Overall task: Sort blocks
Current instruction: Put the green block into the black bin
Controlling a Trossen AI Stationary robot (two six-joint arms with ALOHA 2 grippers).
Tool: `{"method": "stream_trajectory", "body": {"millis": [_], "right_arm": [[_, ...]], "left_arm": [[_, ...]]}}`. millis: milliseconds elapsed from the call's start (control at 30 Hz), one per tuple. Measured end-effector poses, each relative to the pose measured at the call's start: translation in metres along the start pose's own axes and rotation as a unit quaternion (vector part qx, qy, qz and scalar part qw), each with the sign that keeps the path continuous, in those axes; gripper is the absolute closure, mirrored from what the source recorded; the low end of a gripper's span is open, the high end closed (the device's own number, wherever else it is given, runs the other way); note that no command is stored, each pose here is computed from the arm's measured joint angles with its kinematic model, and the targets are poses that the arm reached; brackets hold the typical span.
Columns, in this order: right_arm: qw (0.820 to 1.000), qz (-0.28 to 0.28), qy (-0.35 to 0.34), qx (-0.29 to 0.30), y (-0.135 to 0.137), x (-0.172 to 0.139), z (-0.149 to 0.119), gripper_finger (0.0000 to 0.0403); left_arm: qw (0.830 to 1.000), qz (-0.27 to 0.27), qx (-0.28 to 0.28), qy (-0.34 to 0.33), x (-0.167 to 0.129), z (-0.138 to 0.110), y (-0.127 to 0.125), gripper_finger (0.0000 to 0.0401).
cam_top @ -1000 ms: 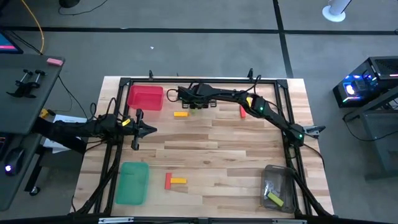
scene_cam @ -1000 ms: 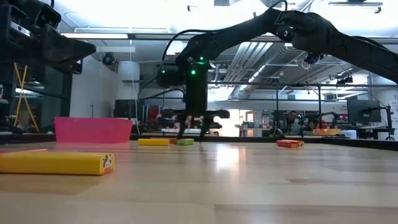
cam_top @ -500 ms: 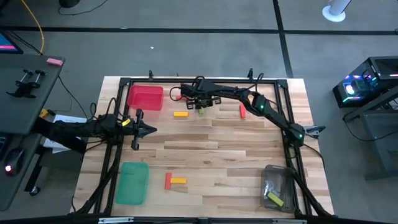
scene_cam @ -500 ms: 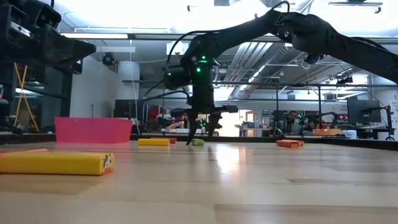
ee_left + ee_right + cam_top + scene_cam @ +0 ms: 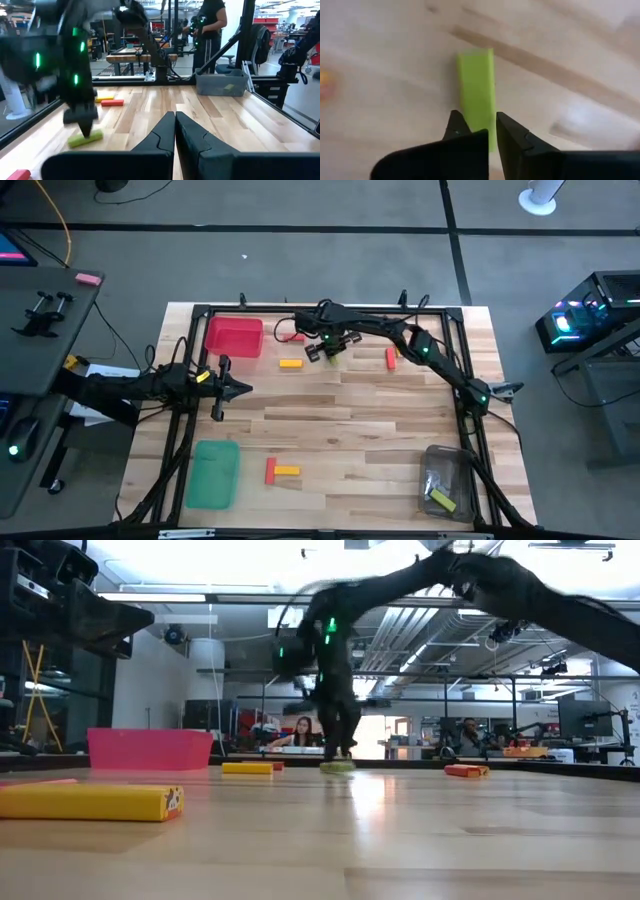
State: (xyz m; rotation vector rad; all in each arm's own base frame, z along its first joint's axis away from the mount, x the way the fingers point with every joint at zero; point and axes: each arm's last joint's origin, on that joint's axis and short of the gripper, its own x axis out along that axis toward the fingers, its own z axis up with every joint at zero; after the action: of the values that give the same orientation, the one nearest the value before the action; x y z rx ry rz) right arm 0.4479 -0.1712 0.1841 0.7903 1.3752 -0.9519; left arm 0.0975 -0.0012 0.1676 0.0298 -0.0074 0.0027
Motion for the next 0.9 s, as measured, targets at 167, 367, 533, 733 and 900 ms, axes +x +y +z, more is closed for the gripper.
{"method": "stream_trajectory", "body": {"millis": [167,367,533,733,900], "right_arm": [[0.997,-0.020,-0.059,-0.047,-0.022,-0.066,-0.014,0.0403],[0.989,-0.035,-0.096,-0.103,-0.049,-0.114,-0.024,0.0403],[0.979,0.060,-0.070,-0.181,-0.048,-0.102,-0.006,0.0403],[0.974,0.050,-0.039,-0.216,-0.030,-0.055,0.007,0.0402],[0.965,0.010,0.035,-0.258,-0.017,-0.010,0.003,0.0370]], "left_arm": [[1.000,0.000,0.000,0.000,0.000,0.000,0.000,0.0401],[1.000,0.000,0.000,0.000,0.000,0.000,0.000,0.0401],[1.000,0.000,0.000,0.000,0.000,0.000,0.000,0.0401],[1.000,0.000,0.000,0.000,0.000,0.000,0.000,0.0401],[1.000,0.000,0.000,0.000,0.000,0.000,0.000,0.0401]]}}
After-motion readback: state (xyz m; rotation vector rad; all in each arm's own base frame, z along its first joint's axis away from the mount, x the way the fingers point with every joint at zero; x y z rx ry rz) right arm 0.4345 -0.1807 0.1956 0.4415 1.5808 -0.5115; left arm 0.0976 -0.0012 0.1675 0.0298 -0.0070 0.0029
